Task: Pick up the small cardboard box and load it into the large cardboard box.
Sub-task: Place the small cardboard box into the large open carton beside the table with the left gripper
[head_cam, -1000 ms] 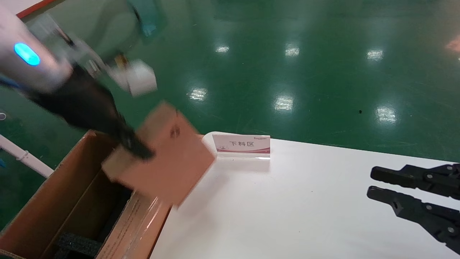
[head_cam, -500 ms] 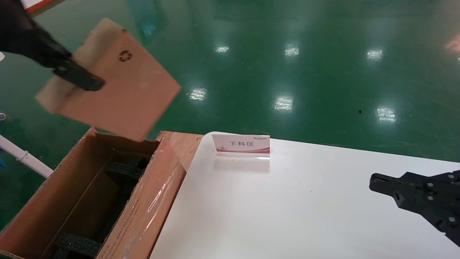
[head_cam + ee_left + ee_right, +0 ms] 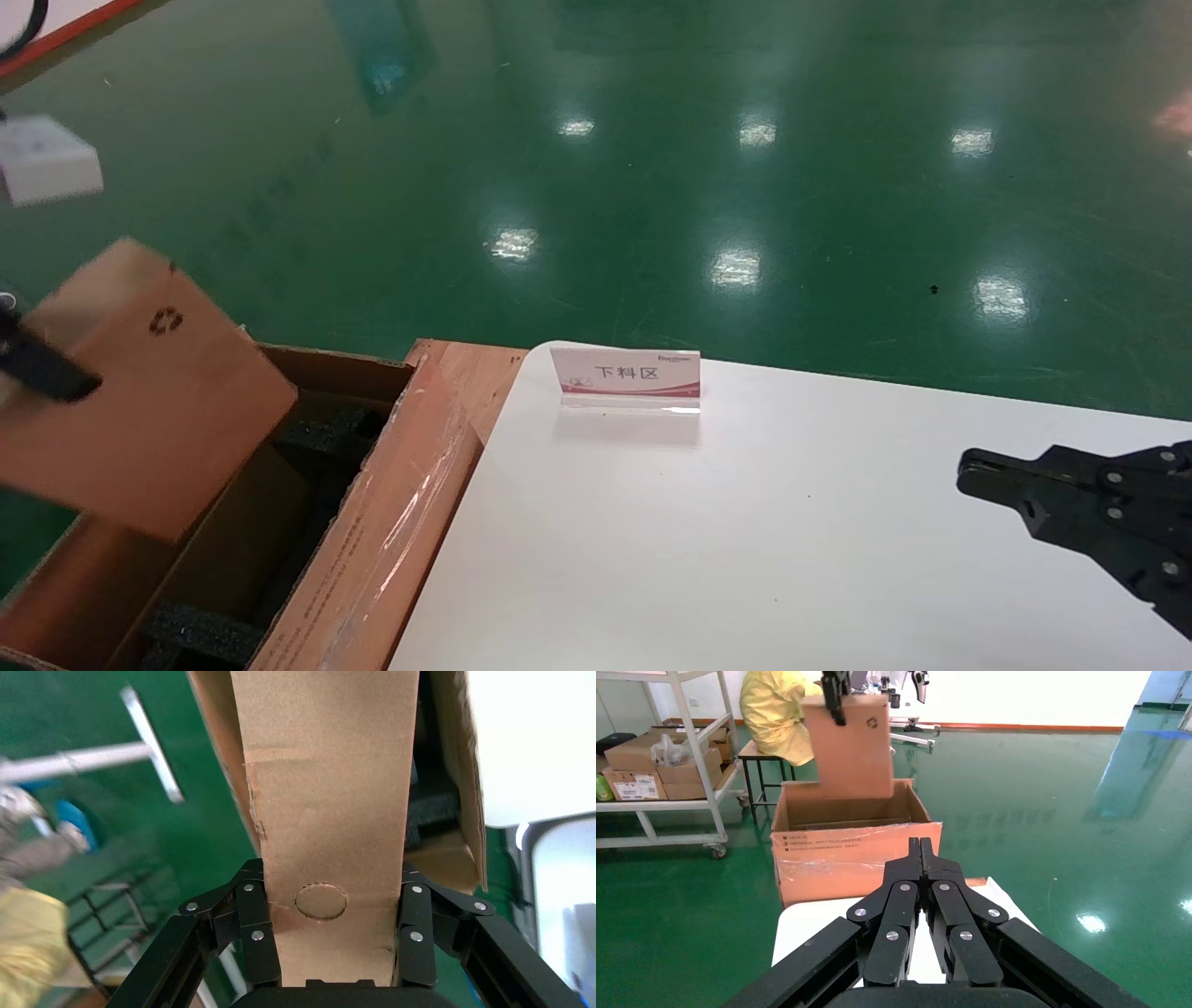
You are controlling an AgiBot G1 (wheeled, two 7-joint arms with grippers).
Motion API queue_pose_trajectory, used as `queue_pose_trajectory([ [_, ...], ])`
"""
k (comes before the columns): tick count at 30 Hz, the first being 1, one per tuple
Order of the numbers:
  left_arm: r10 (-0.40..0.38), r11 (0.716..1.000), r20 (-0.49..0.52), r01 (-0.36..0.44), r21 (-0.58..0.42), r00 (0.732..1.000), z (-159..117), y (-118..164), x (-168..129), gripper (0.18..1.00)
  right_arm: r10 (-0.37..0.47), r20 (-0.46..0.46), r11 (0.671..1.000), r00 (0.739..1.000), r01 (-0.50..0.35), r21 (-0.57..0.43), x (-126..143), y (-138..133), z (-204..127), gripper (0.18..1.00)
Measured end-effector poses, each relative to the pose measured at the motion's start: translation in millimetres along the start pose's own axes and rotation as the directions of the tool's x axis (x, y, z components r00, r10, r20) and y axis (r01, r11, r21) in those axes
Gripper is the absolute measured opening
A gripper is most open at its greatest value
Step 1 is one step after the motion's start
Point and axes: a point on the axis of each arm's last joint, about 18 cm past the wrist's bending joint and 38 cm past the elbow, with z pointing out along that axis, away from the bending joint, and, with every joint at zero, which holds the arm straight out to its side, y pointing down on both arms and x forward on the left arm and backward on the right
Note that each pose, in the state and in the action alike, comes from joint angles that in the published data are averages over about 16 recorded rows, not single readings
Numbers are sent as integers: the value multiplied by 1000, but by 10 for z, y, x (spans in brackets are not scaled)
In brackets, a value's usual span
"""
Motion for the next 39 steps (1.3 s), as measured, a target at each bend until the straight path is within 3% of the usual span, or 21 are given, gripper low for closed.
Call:
queue_pose_trajectory([
  [12, -114, 992, -49, 111, -64, 992, 717, 290, -250, 355, 0, 0, 1000, 1000, 0, 0, 0, 0, 0, 268],
  [19, -159, 986, -66, 154, -69, 985, 1091, 368, -312, 355, 0, 0, 1000, 1000, 0, 0, 0, 0, 0, 376],
  [28, -185, 980, -63, 179, -93, 981, 1464, 413, -354, 354, 0, 0, 1000, 1000, 0, 0, 0, 0, 0, 589],
  [39, -182, 976, -16, 178, -126, 983, 1723, 392, -446, 347, 0, 0, 1000, 1000, 0, 0, 0, 0, 0, 834],
])
